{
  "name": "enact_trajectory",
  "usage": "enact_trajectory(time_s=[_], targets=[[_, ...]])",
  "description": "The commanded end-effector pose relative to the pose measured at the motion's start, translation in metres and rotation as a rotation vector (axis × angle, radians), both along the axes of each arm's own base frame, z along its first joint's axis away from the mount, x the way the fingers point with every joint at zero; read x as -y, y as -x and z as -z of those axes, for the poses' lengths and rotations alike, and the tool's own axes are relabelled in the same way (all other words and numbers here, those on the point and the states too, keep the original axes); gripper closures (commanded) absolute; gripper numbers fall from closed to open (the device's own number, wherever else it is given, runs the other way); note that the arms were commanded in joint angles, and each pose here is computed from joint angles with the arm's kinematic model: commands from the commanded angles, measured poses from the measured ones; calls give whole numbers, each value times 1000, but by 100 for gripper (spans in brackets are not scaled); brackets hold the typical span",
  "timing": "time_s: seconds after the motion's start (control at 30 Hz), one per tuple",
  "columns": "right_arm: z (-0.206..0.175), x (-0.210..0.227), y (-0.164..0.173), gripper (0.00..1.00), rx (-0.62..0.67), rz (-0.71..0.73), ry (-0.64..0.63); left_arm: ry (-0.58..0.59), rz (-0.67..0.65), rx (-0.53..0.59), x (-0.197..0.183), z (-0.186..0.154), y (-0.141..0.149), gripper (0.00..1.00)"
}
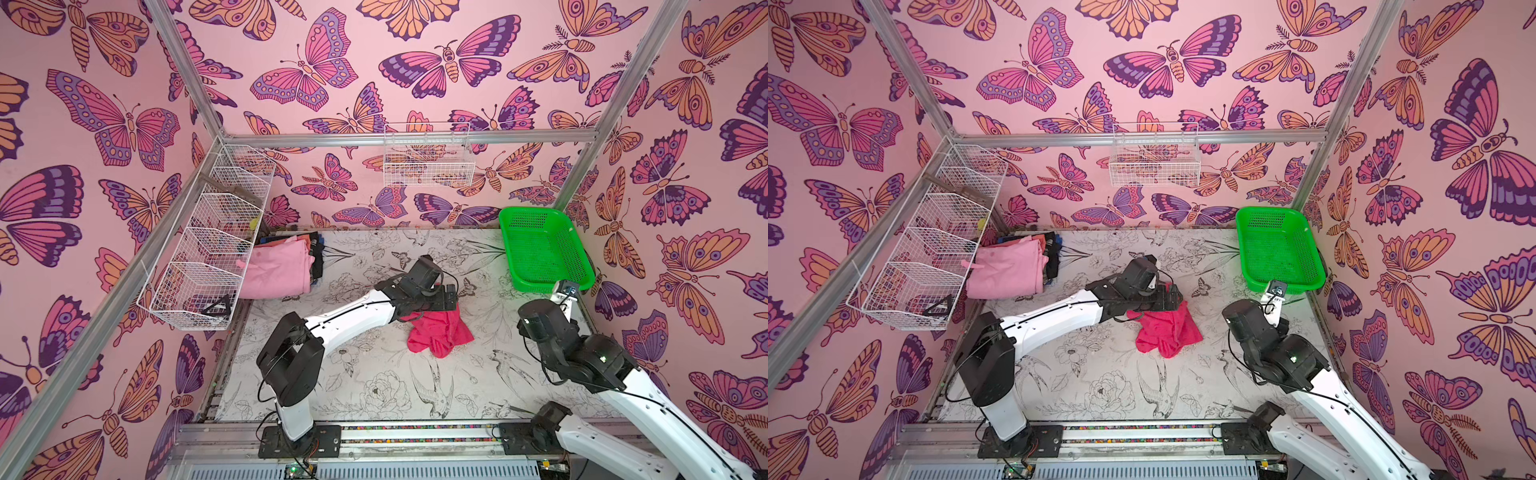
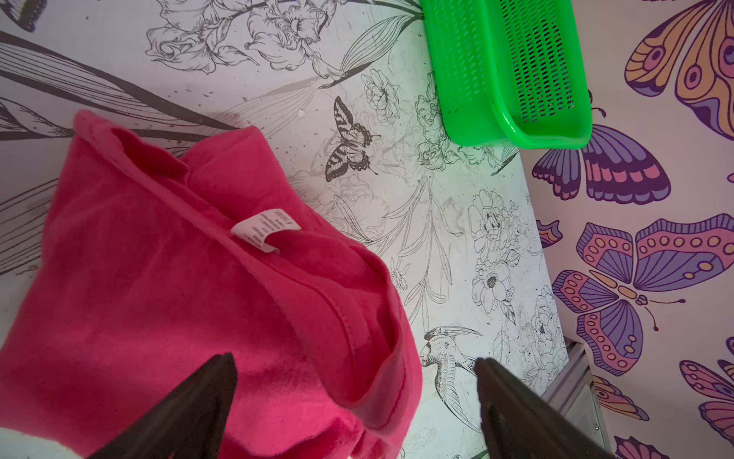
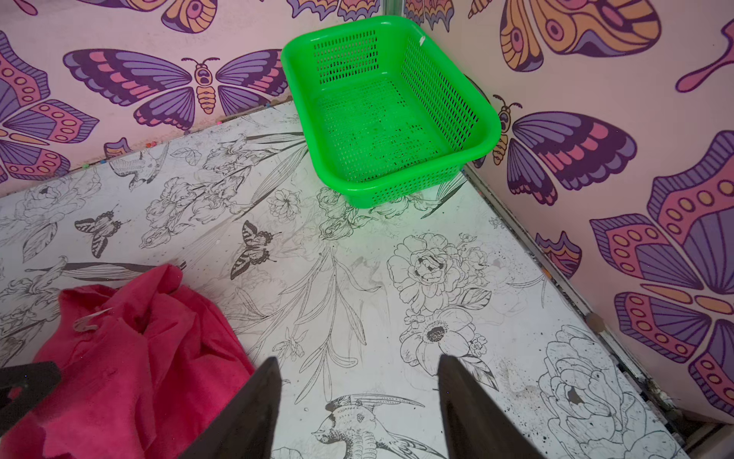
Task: Fold and stack t-shirts
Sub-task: Flatten out the T-shirt at the center of the board.
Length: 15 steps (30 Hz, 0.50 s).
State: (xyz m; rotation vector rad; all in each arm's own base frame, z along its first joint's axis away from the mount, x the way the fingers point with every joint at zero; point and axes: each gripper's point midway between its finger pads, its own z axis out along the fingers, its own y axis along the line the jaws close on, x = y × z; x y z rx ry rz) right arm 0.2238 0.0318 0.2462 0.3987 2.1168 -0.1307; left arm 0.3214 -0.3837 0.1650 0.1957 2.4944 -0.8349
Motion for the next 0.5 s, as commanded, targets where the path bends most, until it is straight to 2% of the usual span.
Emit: enact_trajectory(time_s=[0.0,0.2,0.33,0.47], targets=[[-7,6,2,35,8,24,18,11,10,-19,10,-2,3,2],[-9,5,1,35,13,18,13,9,26,-29,21,3,4,3],[-10,7,4,36,17,20,9,5,31,-33,26,7,1,9],[-13,10,6,37,27,21,4,0,41,-45,31,13,-1,29]])
